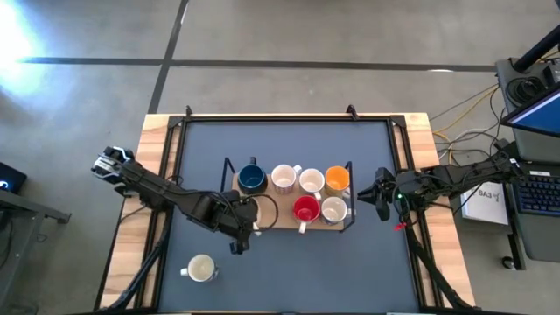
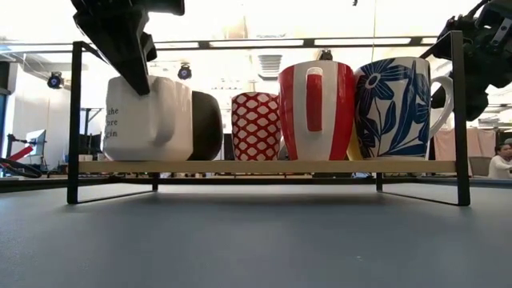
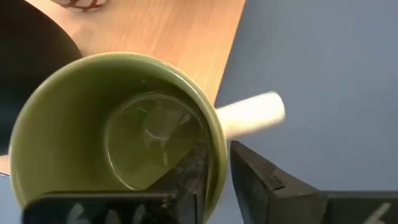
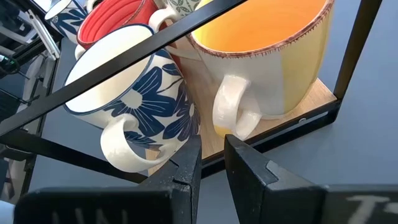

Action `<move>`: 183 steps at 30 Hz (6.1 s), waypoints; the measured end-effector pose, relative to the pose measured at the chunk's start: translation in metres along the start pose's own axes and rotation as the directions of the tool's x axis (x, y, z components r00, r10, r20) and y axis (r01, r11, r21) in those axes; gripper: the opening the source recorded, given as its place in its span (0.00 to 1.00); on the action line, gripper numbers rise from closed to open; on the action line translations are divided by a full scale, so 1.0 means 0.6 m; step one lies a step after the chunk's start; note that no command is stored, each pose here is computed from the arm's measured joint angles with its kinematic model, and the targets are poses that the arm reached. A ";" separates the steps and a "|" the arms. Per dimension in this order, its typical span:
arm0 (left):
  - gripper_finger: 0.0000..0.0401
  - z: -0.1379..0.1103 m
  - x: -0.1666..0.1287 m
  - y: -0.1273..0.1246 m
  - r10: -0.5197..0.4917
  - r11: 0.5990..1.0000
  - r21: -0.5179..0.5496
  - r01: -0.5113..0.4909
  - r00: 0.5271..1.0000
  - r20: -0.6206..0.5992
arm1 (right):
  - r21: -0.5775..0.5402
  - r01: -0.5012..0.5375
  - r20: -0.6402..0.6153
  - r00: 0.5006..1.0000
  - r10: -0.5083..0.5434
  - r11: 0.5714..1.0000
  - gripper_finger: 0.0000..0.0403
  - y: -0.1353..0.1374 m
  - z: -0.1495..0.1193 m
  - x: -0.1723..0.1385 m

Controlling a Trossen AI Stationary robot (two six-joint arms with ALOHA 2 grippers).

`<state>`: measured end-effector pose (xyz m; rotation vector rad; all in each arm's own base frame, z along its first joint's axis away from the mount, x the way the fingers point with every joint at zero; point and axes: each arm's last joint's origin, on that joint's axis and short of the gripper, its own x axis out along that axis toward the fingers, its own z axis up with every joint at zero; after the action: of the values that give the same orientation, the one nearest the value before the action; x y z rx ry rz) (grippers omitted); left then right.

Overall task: Place coffee mugs
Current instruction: Put the blue mug on the shelf

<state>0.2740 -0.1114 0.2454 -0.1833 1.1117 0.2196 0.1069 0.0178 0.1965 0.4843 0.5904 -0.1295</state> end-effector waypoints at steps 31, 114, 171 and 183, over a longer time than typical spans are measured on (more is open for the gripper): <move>0.22 0.013 -0.025 0.003 0.053 0.997 -0.063 -0.046 0.992 0.116 | 0.000 0.000 0.000 1.000 0.000 1.000 0.15 0.000 0.000 0.000; 0.03 -0.122 -0.003 -0.175 -0.183 0.982 -0.106 0.156 0.925 -0.332 | 0.000 0.000 0.000 1.000 0.000 1.000 0.15 0.000 0.000 0.000; 0.24 -0.088 -0.089 -0.166 -0.278 0.953 0.084 0.290 0.952 -0.127 | 0.000 0.000 0.000 1.000 0.000 1.000 0.15 0.000 0.000 0.000; 0.24 -0.105 -0.098 -0.117 -0.049 0.726 -0.683 -0.074 0.986 -0.159 | 0.000 0.000 0.000 1.000 0.000 1.000 0.15 0.000 0.000 0.000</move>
<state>0.2131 -0.2003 0.2737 -0.8816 1.1546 0.6437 0.1068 0.0178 0.1965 0.4844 0.5902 -0.1294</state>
